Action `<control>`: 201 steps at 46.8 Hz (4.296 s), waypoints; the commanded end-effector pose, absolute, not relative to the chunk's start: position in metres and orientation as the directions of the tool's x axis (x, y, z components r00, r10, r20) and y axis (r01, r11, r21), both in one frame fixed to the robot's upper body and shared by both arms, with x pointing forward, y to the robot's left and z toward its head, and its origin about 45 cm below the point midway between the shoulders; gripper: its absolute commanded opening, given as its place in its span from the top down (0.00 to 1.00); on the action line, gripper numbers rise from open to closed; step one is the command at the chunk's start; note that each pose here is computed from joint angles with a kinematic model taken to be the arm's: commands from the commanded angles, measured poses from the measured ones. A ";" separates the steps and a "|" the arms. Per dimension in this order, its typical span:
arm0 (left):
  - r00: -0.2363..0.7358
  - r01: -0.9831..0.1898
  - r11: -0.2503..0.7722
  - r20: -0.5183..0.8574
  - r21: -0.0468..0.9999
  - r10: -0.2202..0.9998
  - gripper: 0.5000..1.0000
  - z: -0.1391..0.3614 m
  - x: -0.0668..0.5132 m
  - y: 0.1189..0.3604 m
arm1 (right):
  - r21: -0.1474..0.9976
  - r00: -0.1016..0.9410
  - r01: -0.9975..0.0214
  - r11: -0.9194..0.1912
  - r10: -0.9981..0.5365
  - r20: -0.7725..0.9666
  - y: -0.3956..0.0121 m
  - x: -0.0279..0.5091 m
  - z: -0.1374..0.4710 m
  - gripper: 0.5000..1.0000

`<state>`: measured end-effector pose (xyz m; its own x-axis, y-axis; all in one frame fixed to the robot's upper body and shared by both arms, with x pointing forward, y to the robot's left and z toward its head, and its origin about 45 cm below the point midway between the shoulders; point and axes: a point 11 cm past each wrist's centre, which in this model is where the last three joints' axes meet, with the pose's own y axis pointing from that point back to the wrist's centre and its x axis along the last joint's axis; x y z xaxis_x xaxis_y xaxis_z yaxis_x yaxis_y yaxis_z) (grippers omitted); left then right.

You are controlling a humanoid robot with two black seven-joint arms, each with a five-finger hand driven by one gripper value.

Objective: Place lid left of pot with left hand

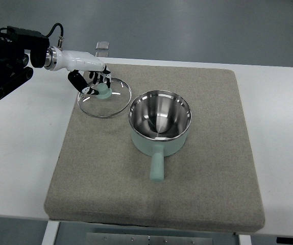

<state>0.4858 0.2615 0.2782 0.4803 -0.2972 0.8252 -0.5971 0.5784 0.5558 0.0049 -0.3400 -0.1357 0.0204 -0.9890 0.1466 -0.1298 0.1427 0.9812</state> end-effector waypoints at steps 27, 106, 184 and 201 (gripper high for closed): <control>0.491 -0.588 0.584 0.821 0.560 -0.292 1.00 0.263 0.483 0.256 | 0.981 0.020 -0.130 0.144 -0.989 0.148 -0.340 0.005 -0.136 0.15; 0.101 -0.932 0.256 0.496 -0.255 0.862 0.01 0.388 0.531 0.345 | 0.981 0.020 -0.130 0.142 -0.989 0.146 -0.340 0.005 -0.136 0.15; -0.108 -0.993 -0.113 -0.733 0.043 0.672 0.01 0.262 0.523 0.355 | 0.981 0.020 -0.130 0.144 -0.989 0.148 -0.340 0.005 -0.136 0.15; -0.043 -0.998 -0.066 -0.756 -0.001 0.653 0.01 0.259 0.522 0.342 | 0.981 0.020 -0.130 0.142 -0.989 0.146 -0.340 0.005 -0.136 0.15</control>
<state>0.5222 0.3425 0.2593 -0.0411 0.6527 -0.7565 -0.9978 -0.0664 -0.0032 0.0049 -0.3400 -0.1357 0.0204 -0.9890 0.1467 -0.1298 0.1428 0.9812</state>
